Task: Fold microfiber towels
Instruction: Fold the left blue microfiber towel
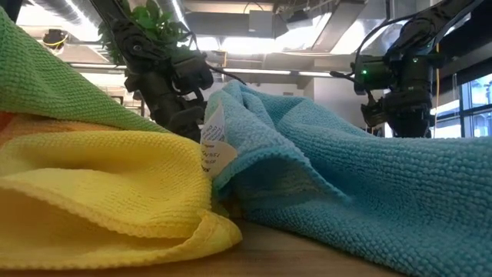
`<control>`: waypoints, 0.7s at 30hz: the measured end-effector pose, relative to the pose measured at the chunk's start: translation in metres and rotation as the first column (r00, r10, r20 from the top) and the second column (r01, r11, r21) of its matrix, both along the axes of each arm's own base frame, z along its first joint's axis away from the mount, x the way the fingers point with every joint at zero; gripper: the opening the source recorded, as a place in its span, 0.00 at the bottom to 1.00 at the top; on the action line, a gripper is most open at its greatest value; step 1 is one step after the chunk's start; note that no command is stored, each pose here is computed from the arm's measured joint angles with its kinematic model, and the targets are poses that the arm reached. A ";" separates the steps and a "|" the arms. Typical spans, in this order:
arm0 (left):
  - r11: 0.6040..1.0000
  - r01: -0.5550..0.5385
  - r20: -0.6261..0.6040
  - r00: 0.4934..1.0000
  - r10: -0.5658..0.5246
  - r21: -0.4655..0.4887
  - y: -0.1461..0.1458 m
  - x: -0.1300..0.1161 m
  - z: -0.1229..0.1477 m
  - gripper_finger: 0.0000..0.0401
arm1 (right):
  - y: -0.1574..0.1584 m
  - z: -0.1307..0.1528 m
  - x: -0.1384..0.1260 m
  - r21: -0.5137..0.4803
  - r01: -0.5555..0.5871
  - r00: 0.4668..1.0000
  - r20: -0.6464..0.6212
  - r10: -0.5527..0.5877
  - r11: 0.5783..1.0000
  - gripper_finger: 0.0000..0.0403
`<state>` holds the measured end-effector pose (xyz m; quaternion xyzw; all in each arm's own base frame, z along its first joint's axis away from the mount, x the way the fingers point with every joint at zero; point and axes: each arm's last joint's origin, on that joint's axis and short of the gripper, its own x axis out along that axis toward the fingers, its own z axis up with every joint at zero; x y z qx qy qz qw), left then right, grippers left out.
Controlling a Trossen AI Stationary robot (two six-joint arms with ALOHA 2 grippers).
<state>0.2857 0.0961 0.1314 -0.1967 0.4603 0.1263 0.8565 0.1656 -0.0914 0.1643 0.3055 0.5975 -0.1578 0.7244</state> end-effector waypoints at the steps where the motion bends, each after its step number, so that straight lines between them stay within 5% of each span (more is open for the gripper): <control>1: 1.000 0.007 0.000 1.000 -0.007 0.006 0.000 0.000 0.000 0.35 | 0.000 0.000 0.000 0.000 0.000 1.000 0.000 0.000 1.000 0.42; 21: 0.998 0.021 -0.001 1.000 -0.021 0.053 -0.001 0.001 0.001 0.35 | 0.002 -0.007 -0.003 0.007 0.052 0.998 -0.018 -0.052 0.999 0.42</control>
